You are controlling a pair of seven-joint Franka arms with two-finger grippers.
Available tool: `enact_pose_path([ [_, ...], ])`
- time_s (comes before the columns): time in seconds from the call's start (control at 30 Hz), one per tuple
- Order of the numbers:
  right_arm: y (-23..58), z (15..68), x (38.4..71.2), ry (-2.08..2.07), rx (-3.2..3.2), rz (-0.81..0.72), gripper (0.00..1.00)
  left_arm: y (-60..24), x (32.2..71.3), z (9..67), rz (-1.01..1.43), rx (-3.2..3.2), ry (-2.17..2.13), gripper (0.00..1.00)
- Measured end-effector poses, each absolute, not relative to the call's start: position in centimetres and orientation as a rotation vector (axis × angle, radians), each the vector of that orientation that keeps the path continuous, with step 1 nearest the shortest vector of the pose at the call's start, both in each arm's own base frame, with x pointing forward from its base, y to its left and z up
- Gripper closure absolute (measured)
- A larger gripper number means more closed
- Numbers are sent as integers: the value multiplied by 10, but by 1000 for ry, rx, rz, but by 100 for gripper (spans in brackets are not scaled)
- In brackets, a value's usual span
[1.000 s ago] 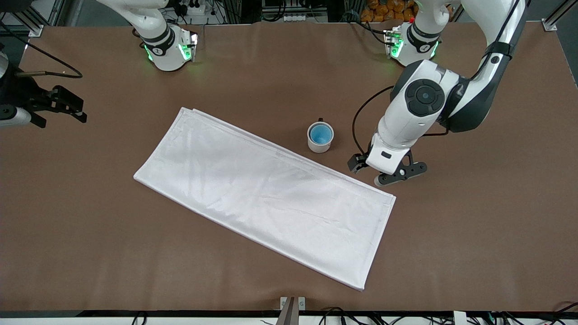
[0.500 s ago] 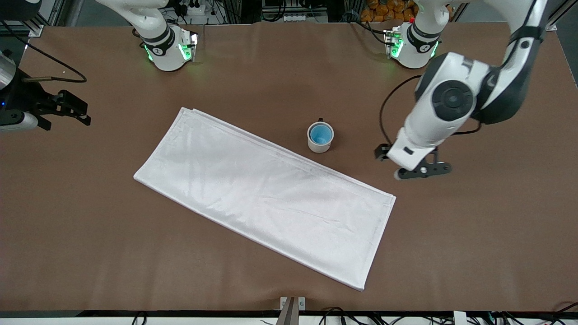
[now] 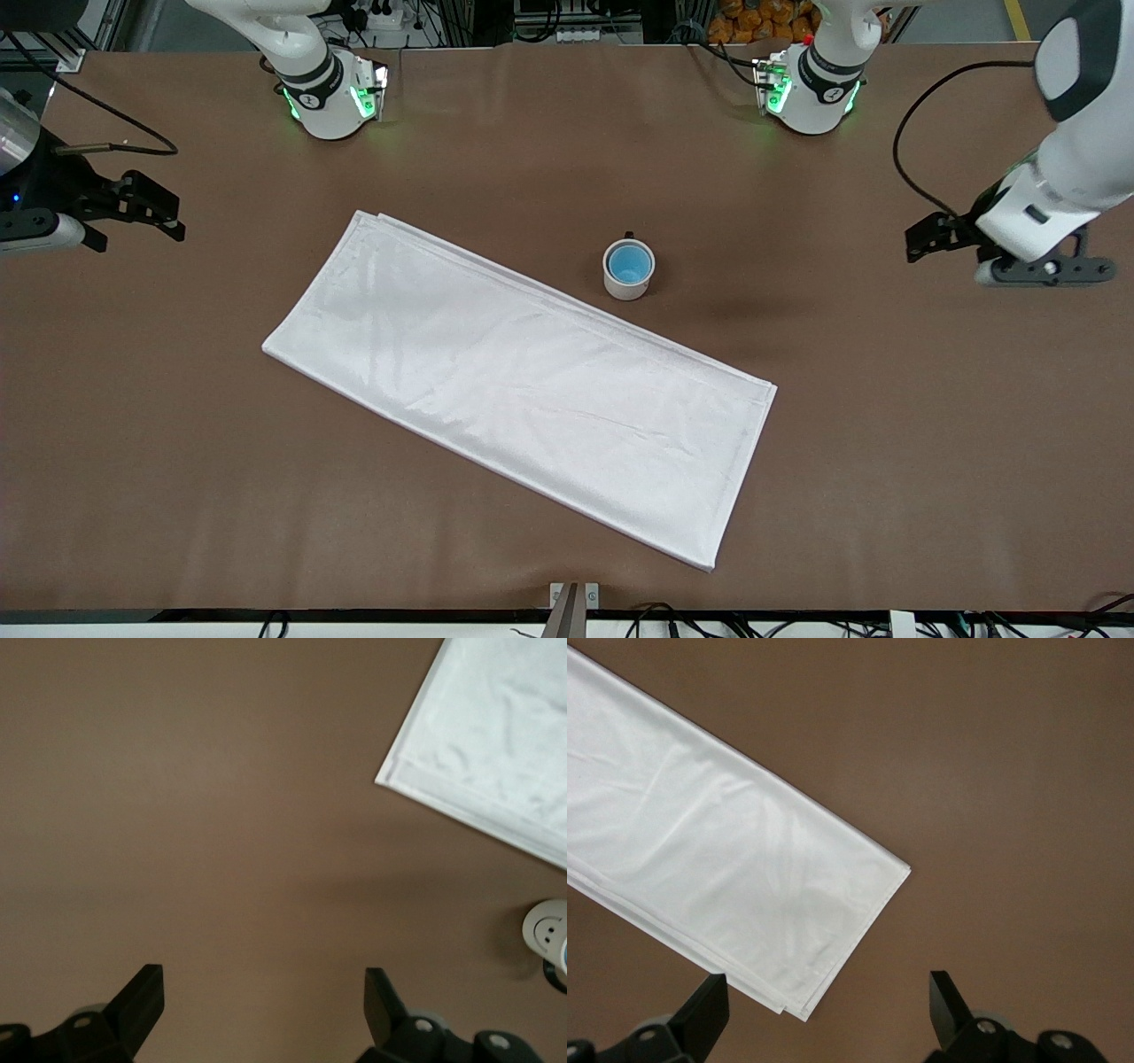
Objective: Place blue cup into white mug on table
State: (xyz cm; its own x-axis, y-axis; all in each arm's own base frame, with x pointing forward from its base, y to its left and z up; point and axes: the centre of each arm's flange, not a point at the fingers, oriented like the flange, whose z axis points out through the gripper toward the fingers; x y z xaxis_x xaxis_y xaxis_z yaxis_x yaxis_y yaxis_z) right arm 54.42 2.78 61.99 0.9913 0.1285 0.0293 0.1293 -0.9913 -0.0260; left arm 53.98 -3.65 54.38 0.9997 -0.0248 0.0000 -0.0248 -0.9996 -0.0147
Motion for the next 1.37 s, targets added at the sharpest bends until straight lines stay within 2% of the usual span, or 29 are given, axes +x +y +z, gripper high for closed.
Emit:
enact_pose_path([
  [0.37, 31, 620, 544, -214, -3104, -43, 0, -21, 550, 611, -225, -3121, 98, 0],
  [0.7, 24, 620, 544, -195, -3103, -44, 0, -39, 556, 602, -198, -3112, 256, 0],
  [1.37, 15, 622, 543, -169, -3104, -48, 0, -51, 562, 601, -198, -3111, 289, 0],
])
